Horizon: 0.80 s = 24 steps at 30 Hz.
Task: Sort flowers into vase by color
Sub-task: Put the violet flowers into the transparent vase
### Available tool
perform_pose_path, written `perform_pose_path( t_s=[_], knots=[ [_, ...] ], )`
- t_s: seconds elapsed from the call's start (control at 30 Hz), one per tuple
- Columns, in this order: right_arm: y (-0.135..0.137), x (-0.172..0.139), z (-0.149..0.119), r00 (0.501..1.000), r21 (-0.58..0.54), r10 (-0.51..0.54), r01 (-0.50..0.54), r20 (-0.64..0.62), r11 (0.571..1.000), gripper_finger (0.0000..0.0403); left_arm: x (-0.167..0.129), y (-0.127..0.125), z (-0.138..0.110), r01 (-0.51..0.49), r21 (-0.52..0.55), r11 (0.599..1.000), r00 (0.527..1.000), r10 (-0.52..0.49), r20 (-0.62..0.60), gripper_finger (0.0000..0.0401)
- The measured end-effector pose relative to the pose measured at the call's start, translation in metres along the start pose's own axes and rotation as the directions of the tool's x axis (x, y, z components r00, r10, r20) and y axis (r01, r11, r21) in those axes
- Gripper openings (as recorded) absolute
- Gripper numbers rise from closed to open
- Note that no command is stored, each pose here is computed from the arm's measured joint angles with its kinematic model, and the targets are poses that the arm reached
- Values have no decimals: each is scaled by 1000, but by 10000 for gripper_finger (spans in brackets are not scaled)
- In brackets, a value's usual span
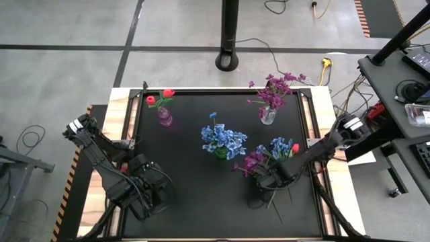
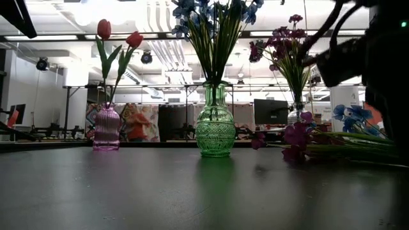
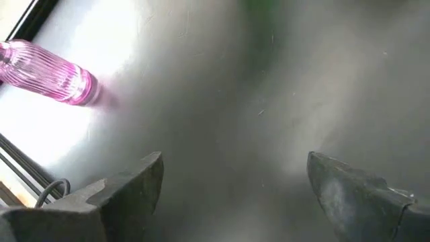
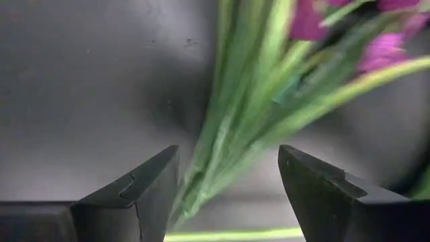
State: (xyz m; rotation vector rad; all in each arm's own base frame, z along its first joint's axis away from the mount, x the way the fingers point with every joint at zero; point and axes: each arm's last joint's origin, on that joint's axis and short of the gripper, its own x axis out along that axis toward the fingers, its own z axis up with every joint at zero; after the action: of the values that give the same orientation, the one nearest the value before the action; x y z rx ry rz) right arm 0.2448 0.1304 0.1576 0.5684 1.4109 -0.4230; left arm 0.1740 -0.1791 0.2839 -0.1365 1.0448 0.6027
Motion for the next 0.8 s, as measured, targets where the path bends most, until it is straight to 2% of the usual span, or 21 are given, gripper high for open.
perform_pose_path(
  t_s=[0.13, 0.23, 0.37, 0.63, 0.73, 0.8],
  knots=[
    [4, 16, 2, 999, -8, -41, 41, -24, 999, 241, 0, 0, 0, 0, 0, 1000, 1000, 0, 2, 348],
    [6, 20, 2, 998, -8, -62, 61, -33, 998, 222, 0, 0, 0, 0, 0, 1000, 1000, 0, 3, 348],
    [7, 20, 3, 998, -8, -60, 60, -27, 998, 170, 0, 0, 0, -1, 0, 1000, 1000, 1, 8, 348],
    [8, 9, 6, 997, -10, -52, 53, 62, 999, 44, 0, 0, 1, -6, 0, 1000, 999, 6, 34, 348],
    [7, 1, 6, 997, -26, -24, 26, 75, 999, 18, 0, 0, 2, -9, -1, 1000, 998, 9, 66, 348],
    [7, -6, 6, 997, -37, -2, 5, 83, 999, 16, 0, 0, 2, -9, -4, 1000, 997, 9, 82, 348]
  ],
)
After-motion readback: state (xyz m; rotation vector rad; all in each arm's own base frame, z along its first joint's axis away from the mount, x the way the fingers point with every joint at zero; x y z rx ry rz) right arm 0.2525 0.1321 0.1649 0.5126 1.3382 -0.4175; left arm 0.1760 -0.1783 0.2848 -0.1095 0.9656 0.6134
